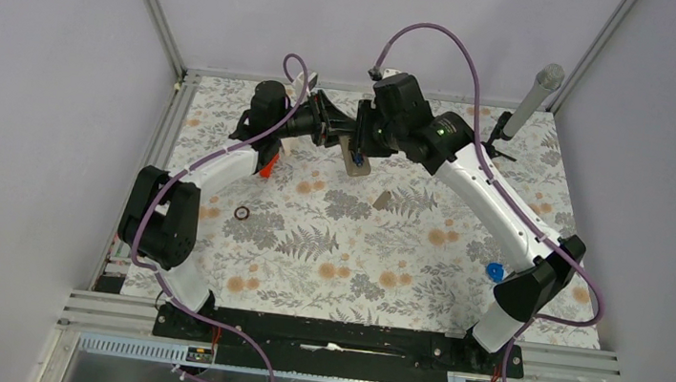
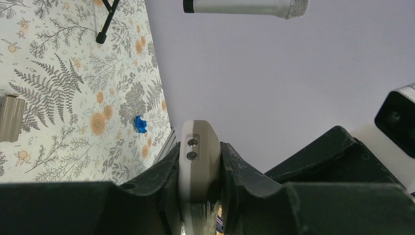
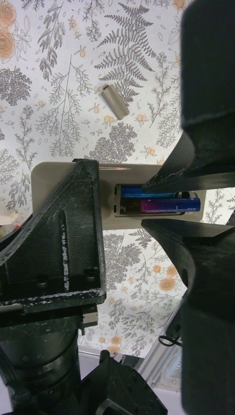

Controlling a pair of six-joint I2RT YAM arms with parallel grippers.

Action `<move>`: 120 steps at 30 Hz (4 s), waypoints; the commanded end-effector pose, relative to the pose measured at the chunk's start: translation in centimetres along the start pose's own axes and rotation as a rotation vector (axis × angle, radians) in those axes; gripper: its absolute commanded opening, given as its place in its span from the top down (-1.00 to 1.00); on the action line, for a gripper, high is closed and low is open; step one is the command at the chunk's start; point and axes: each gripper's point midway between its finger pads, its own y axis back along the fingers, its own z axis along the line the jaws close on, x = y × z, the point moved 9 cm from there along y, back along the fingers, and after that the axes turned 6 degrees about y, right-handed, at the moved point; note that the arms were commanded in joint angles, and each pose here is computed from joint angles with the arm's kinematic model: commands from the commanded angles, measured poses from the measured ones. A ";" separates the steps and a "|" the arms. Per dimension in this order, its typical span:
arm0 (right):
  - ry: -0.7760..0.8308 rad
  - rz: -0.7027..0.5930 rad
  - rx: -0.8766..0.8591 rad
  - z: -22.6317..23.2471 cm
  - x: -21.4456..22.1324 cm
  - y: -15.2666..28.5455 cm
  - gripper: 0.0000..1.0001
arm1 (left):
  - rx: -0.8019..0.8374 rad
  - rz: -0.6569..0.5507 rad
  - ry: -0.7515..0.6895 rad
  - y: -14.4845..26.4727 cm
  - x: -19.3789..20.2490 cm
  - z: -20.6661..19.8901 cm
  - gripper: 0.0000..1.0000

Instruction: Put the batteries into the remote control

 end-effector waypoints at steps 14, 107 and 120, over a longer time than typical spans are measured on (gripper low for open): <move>-0.128 -0.231 -0.168 0.7 -4.3 7.0 -0.22 | 0.169 -0.089 0.094 1.2 -0.5 -4.8 1.00; -0.401 -0.444 -0.500 0.7 -3.2 7.1 -0.24 | 0.422 -0.148 0.291 3.7 1.0 -10.4 1.00; -0.441 -0.399 -0.495 0.6 -3.2 5.5 0.01 | 0.418 -0.119 0.236 3.7 1.4 -11.0 1.00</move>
